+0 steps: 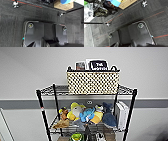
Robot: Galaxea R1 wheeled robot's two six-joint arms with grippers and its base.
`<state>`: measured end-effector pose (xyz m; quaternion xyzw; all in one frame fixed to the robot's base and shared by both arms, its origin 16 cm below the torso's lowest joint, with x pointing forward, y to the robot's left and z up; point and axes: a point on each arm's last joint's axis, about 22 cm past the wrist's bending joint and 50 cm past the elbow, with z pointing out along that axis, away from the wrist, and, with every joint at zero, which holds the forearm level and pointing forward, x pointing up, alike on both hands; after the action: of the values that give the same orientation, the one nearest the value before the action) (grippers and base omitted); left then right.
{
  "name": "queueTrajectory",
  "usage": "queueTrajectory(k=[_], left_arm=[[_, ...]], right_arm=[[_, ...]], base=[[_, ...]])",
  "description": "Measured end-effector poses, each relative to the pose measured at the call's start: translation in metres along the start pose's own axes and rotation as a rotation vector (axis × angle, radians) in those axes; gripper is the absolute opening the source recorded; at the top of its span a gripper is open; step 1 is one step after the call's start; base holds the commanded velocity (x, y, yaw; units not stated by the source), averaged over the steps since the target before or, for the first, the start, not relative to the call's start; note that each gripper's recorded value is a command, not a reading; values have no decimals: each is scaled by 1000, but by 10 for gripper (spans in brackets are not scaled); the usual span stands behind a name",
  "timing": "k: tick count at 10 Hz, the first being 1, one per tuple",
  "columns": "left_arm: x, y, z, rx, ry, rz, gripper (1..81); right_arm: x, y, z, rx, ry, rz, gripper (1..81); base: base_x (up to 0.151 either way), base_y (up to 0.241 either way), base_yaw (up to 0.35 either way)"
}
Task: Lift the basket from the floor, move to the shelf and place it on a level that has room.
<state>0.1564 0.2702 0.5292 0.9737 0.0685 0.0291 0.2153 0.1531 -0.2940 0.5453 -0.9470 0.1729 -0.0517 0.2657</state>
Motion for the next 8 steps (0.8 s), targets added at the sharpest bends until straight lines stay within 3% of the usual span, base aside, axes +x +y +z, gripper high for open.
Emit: queueTrajectory(k=[3,8], left_arm=[[-23,-11,32,43,8,8,811],[-57,-15,65,81,20,42,811]], right_arm=[[-33,7,35,-21,11,-17,811],[-81,29,79,-99,26,-47,811]], base=[[0,0,0],[0,0,0]])
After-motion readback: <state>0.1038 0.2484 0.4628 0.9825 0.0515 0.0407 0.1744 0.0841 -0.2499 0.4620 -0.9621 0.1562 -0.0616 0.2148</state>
